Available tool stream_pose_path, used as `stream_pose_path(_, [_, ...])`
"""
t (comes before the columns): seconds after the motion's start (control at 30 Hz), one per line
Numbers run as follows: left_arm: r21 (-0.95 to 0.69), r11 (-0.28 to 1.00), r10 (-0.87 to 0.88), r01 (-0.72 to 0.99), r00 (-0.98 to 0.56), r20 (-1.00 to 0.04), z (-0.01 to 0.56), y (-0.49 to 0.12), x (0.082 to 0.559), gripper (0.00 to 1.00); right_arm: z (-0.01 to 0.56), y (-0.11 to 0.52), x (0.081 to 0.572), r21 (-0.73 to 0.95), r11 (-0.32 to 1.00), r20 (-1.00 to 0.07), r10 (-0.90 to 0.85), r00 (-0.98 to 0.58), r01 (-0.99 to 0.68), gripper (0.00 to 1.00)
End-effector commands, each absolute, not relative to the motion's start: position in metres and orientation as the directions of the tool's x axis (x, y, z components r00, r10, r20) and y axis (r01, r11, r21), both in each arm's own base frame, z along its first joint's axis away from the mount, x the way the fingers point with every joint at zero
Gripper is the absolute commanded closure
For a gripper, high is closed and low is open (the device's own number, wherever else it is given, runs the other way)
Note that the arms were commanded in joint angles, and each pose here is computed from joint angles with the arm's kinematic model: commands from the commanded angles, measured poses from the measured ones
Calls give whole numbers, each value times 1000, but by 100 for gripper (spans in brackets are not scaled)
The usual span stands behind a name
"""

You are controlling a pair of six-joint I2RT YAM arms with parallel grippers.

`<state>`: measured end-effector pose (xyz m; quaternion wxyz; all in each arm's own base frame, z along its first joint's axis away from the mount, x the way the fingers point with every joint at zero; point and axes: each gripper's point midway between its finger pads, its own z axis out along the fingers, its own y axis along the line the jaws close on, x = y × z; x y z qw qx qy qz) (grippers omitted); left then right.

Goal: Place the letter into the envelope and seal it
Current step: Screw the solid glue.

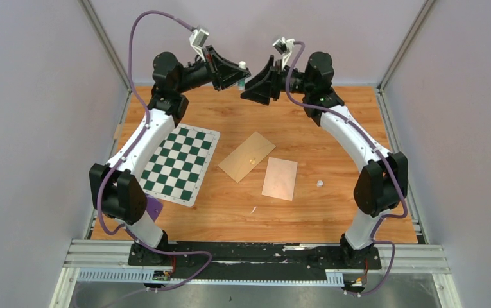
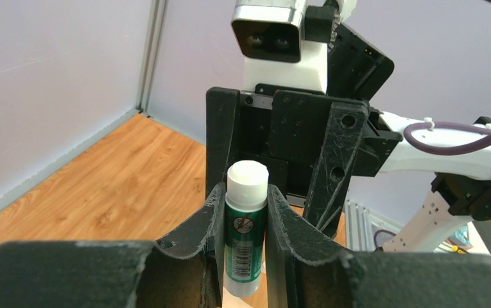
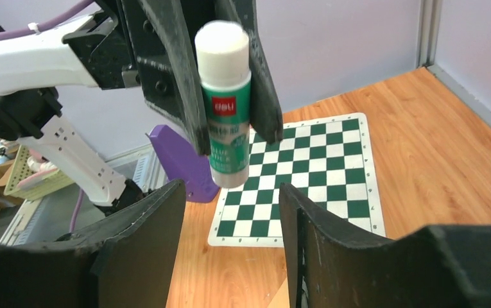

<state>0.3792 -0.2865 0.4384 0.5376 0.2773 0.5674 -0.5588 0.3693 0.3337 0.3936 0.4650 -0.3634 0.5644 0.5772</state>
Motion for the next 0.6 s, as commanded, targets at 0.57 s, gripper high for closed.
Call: stream_pose_path(0.57, [-360, 242, -361, 901, -261, -895, 467, -279, 379, 100, 427, 338, 372, 281, 39, -943, 193, -269, -959, 49])
